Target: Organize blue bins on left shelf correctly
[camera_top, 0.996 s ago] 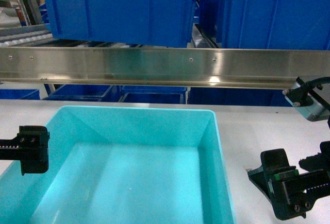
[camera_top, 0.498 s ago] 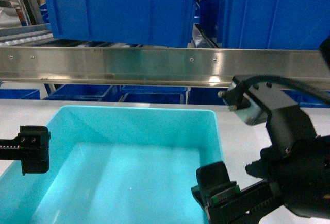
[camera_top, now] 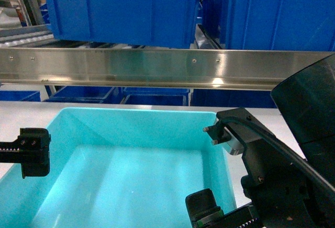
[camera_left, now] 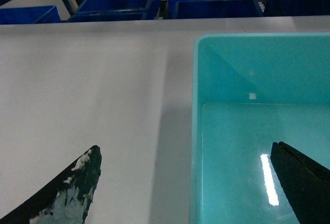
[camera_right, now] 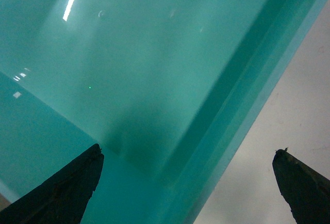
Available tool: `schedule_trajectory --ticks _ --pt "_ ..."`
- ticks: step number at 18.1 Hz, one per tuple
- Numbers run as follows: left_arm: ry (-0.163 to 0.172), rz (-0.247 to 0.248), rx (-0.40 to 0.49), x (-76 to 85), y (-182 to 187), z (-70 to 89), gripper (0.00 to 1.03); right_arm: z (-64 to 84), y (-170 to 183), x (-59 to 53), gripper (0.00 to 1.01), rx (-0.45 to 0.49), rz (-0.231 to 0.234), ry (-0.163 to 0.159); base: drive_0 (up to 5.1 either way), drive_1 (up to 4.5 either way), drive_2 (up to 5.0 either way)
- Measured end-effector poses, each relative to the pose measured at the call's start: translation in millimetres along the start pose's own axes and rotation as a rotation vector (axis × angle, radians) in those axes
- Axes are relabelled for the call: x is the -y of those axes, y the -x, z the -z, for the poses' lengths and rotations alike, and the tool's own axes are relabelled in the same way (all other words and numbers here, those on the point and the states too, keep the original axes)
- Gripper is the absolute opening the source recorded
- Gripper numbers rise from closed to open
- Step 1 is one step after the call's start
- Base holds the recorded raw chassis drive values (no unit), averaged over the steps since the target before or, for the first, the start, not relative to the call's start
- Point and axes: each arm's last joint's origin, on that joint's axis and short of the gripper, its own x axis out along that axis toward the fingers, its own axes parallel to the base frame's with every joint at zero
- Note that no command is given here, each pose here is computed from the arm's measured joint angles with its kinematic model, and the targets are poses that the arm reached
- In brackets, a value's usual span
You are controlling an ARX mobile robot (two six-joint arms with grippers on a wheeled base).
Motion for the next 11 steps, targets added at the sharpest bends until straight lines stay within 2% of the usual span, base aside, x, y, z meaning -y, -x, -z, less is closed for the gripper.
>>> schedule_trajectory --ticks 6,11 --pt "0.0 0.0 0.0 0.0 0.0 0.0 0.98 -2.9 -5.6 1.6 0.98 0.002 0.014 -0.001 0.0 0.0 0.0" --pt "0.0 0.0 0.0 0.0 0.0 0.0 0.98 -2.5 -9.9 8.8 0.98 -0.004 0.036 -0.018 0.0 0.0 0.0"
